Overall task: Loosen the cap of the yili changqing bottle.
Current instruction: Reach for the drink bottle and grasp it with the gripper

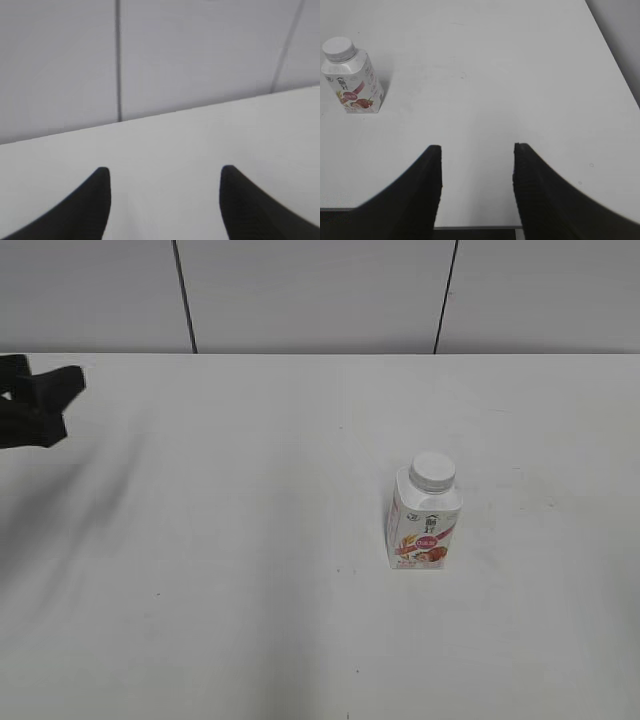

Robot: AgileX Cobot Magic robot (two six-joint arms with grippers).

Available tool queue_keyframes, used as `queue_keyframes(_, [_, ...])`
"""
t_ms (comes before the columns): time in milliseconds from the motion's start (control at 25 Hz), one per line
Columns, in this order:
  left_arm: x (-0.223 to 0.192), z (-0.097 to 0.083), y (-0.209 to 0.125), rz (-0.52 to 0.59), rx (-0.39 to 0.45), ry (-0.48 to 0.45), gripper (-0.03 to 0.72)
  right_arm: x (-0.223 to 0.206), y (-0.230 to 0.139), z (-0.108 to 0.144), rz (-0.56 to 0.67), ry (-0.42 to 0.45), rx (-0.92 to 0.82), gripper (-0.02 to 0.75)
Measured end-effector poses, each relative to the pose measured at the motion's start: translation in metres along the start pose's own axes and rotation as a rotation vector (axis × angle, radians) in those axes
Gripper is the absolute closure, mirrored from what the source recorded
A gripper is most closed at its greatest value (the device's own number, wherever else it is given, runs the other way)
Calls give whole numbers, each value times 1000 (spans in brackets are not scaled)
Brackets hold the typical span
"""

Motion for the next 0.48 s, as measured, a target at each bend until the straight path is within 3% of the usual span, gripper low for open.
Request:
queue_keyframes(240, [-30,-34,-10,19,-12,-261,273,0,0,0,0,0,0,360])
queue_keyframes(480, [-44,-67,-32,47,-77,-519,281,0,0,0,0,0,0,360])
Point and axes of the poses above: a point on each arm's last joint axis where the gripper is mounted, x pointing back along that axis away from the gripper, z along the wrist's bending axis when the last joint is at zero, y = z × x, the point moved 10 cm from there along -x, pointing out along that axis toward the gripper, and after that the axes turned 7 degrees about -x, right-handed, at the moved point
